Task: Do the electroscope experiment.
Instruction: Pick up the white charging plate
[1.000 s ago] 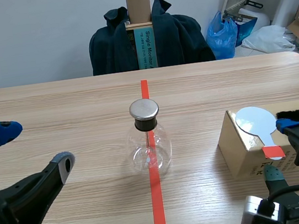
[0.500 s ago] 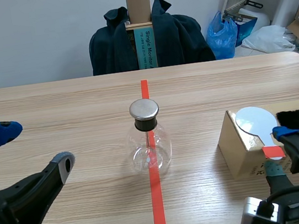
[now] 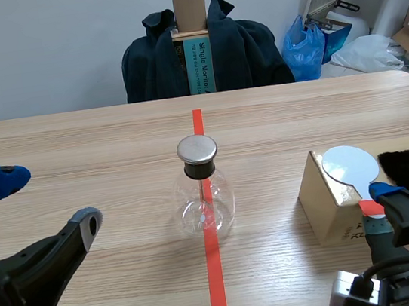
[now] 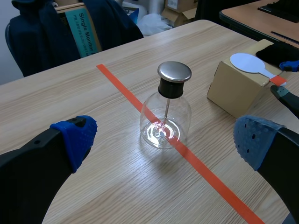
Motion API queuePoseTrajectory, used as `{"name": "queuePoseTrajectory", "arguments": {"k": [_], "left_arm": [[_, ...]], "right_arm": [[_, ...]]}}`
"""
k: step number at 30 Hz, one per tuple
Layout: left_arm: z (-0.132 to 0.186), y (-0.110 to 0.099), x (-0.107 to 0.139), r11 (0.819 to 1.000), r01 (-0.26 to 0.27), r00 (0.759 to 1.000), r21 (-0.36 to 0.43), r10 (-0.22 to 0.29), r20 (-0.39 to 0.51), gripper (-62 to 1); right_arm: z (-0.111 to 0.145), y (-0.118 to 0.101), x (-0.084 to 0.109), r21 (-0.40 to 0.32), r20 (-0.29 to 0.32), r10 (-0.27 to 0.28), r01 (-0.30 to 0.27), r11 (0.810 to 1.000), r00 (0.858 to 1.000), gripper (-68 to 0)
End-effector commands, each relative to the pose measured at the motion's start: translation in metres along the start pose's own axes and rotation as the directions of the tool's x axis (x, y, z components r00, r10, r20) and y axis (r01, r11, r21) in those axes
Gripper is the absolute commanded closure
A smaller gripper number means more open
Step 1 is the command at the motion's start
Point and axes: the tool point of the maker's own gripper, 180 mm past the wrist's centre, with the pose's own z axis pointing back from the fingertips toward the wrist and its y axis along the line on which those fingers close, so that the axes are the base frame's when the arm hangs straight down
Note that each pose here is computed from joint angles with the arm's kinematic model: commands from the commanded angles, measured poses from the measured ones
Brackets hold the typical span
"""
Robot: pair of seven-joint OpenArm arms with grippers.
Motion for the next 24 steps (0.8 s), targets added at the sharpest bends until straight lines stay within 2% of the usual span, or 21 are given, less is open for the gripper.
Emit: {"name": "queuePoseTrajectory", "arguments": {"k": [1,4,8,13,15,18,24], "left_arm": [[-0.0004,0.0009,0.0076,1.000,0.000,1.000,0.008,0.000,0.029,-62.3],[-0.0004,0.0009,0.0076,1.000,0.000,1.000,0.008,0.000,0.029,-62.3],[-0.0004,0.0009,0.0075,1.000,0.000,1.000,0.008,0.000,0.029,-62.3],[-0.0004,0.0009,0.0075,1.000,0.000,1.000,0.008,0.000,0.029,-62.3],[-0.0004,0.0009,0.0075,1.000,0.000,1.000,0.008,0.000,0.029,-62.3],[-0.0004,0.0009,0.0075,1.000,0.000,1.000,0.008,0.000,0.029,-62.3],[-0.0004,0.0009,0.0075,1.000,0.000,1.000,0.008,0.000,0.029,-62.3]], "right_arm": [[-0.0071,-0.0145,-0.0045,-0.049,0.002,0.020,-0.019,0.999,1.000,-30.1],[-0.0071,-0.0143,-0.0041,-0.048,0.004,0.022,-0.022,0.999,1.000,-29.8],[-0.0071,-0.0140,-0.0034,-0.047,0.007,0.027,-0.026,0.999,1.000,-22.9],[-0.0071,-0.0140,-0.0034,-0.047,0.007,0.027,-0.026,0.999,1.000,-22.2],[-0.0071,-0.0140,-0.0035,-0.047,0.007,0.027,-0.026,0.999,1.000,-14.9],[-0.0071,-0.0140,-0.0043,-0.046,0.002,0.025,-0.025,0.999,1.000,0.0],[-0.0071,-0.0141,-0.0045,-0.047,0.001,0.024,-0.024,0.999,1.000,-0.8]]}}
